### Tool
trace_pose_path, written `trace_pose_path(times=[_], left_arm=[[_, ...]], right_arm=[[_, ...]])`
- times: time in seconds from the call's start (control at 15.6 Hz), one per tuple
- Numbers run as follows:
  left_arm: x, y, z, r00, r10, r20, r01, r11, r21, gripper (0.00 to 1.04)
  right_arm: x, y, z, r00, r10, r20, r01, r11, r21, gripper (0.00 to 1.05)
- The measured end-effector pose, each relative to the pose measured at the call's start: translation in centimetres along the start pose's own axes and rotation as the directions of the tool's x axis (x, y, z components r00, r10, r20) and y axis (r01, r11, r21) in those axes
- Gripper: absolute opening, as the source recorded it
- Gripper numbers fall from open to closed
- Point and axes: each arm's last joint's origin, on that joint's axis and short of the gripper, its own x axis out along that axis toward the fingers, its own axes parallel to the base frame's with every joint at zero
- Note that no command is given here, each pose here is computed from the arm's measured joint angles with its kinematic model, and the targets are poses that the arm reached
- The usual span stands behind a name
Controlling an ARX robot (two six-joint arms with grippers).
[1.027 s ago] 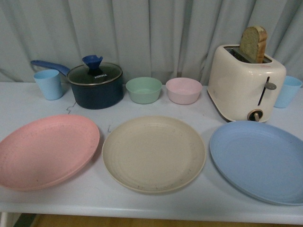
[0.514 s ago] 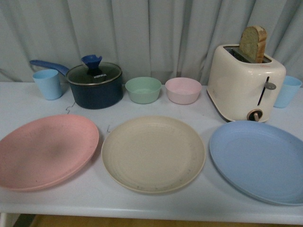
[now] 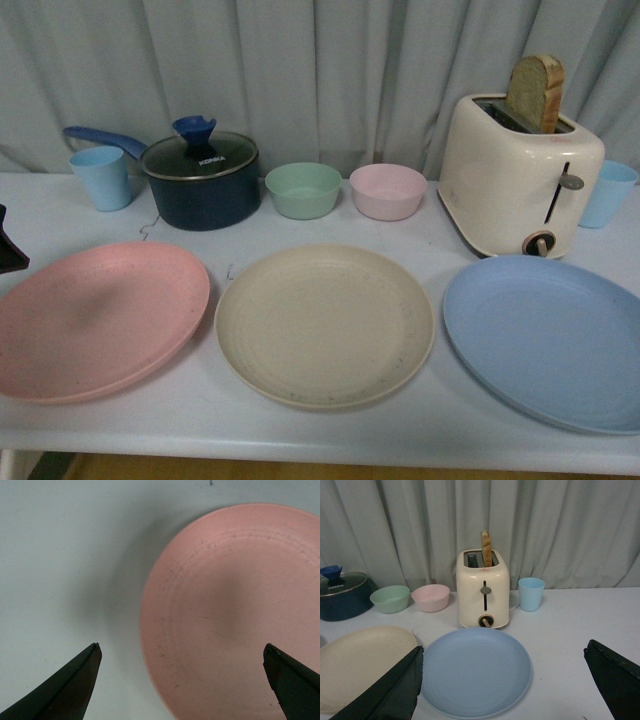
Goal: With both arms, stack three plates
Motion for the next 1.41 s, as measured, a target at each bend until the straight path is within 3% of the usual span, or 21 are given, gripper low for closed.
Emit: trace_pose_path(times=[0.64, 0.71, 0.83, 0.9, 1.41], left_arm=[[5.9, 3.3, -2.2, 0.995, -0.014, -0.1, 0.013, 1.0, -0.015, 0.98], [6.3, 3.5, -2.7, 0.993, -0.022, -0.114, 0.02, 1.0, -0.022, 0.93], [6.9, 4.1, -2.9, 0.991, -0.05, -0.125, 0.047, 0.998, -0.029, 0.27], [6.6, 4.5, -2.7, 0.993, -0.064, -0.102, 0.058, 0.996, -0.064, 0.06], [-0.3, 4.9, 0.1, 0.999, 0.05, 0.016, -0.048, 0.994, -0.094, 0.03]], right_arm=[[0.0, 0.0, 0.0, 1.0, 0.0, 0.0, 0.0, 1.0, 0.0, 0.98], [0.0, 0.0, 0.0, 1.0, 0.0, 0.0, 0.0, 1.0, 0.0, 0.98], [0.0, 0.0, 0.0, 1.0, 0.0, 0.0, 0.0, 1.0, 0.0, 0.98], [0.0, 0.0, 0.0, 1.0, 0.0, 0.0, 0.0, 1.0, 0.0, 0.98], [0.0, 0.0, 0.0, 1.0, 0.0, 0.0, 0.0, 1.0, 0.0, 0.98]])
